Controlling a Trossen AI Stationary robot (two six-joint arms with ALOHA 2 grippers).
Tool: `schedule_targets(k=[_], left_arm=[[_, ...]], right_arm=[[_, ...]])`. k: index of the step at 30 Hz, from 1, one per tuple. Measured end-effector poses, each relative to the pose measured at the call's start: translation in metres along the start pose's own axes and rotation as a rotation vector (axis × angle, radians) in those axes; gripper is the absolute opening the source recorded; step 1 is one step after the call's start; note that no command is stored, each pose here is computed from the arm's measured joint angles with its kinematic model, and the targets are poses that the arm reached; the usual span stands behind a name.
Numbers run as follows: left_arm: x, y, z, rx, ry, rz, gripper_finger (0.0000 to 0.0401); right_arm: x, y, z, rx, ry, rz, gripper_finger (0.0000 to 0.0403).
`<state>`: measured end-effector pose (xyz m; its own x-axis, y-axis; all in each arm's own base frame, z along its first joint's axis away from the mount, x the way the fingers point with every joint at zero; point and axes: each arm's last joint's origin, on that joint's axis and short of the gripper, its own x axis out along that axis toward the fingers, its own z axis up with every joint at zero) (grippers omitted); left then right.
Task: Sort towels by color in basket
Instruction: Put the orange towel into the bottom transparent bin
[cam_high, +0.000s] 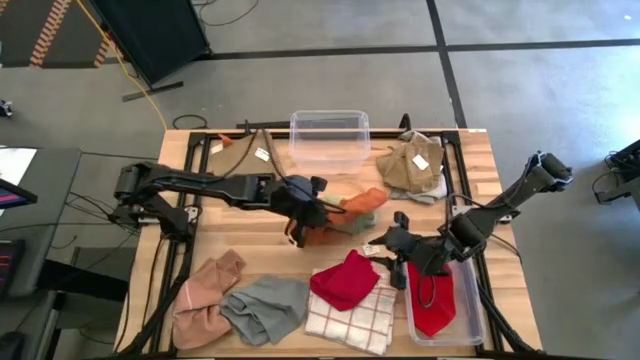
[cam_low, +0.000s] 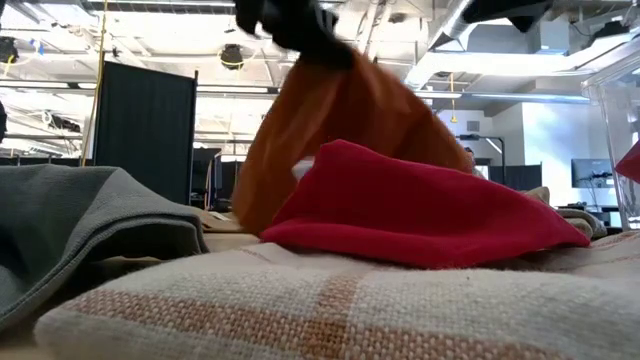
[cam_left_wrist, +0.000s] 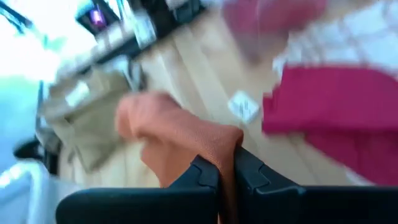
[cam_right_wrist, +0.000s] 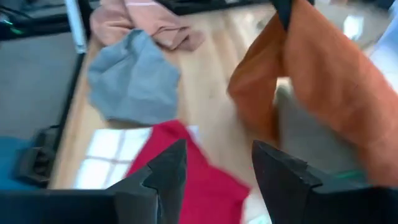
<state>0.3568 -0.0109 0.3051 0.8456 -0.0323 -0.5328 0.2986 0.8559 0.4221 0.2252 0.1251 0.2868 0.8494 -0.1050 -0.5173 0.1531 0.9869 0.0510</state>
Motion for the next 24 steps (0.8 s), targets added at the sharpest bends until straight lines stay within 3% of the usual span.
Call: schedule_targets(k=[8, 16, 24], left_arm=[[-0.012, -0.003, 0.015, 0.018, -0.147, -0.068, 0.0003], [-0.011, -0.014, 0.02, 0.089, -0.164, -0.097, 0.0003], [-0.012, -0.01, 0.031, 0.148, -0.256, 0.0, 0.0003]], right_arm=[[0.037, -0.007, 0.011, -0.205, -0.093, -0.148, 0.0274], [0.053, -0.026, 0.023, -0.19, -0.129, -0.229, 0.0328], [0.072, -0.03, 0.029, -0.138, -0.157, -0.075, 0.0362]])
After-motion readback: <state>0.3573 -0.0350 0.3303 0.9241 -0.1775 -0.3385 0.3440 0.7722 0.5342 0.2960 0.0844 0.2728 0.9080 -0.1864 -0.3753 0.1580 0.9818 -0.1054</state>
